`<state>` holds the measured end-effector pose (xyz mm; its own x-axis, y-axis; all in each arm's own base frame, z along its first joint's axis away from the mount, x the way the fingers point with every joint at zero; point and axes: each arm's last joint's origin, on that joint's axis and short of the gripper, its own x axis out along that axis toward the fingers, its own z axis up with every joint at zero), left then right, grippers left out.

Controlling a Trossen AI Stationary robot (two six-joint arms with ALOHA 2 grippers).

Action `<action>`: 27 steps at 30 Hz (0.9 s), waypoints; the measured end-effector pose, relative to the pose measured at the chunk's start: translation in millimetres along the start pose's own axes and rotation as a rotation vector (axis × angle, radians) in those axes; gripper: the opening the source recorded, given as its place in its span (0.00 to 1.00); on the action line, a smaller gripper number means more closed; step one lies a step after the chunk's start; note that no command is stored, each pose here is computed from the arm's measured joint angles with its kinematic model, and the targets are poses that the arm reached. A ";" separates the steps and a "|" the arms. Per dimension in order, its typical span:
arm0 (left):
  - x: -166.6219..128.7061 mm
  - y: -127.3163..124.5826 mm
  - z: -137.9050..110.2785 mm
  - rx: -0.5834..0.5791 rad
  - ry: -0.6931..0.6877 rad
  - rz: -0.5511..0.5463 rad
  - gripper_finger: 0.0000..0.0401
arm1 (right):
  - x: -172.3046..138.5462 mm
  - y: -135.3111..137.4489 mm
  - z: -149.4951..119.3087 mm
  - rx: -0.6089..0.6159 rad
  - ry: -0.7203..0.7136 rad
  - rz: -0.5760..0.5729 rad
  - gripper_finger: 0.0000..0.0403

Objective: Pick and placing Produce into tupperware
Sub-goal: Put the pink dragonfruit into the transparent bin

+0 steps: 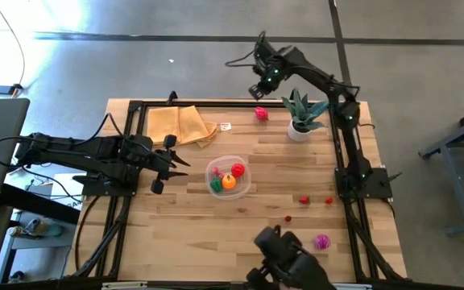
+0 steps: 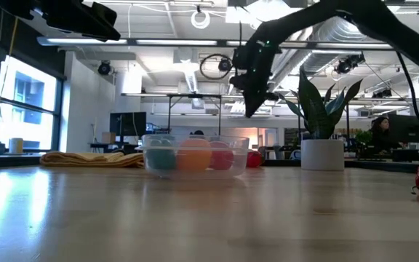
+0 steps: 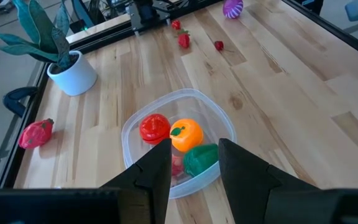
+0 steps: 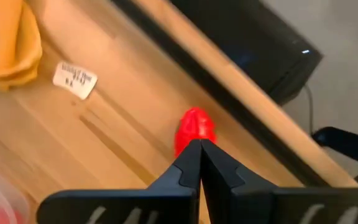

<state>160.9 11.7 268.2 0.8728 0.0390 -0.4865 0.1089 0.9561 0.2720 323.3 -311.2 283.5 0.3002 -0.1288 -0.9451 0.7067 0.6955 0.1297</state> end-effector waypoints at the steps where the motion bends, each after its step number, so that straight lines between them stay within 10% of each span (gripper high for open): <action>1: 0.0 0.0 0.0 0.000 0.000 0.000 0.30 | 6.7 1.9 0.1 -0.011 0.018 0.015 0.00; 13: 0.0 0.0 0.0 0.000 0.000 0.000 0.30 | 82.7 14.2 -4.5 -0.151 0.207 -0.056 0.09; 27: 0.0 0.0 0.0 0.000 0.000 0.000 0.30 | 82.7 14.2 -4.4 -0.160 0.206 -0.114 0.43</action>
<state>160.9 11.7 268.2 0.8728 0.0390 -0.4865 0.1089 0.9562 0.2719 355.3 -308.9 205.8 0.0767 -0.0775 -0.9940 0.6137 0.7894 -0.0142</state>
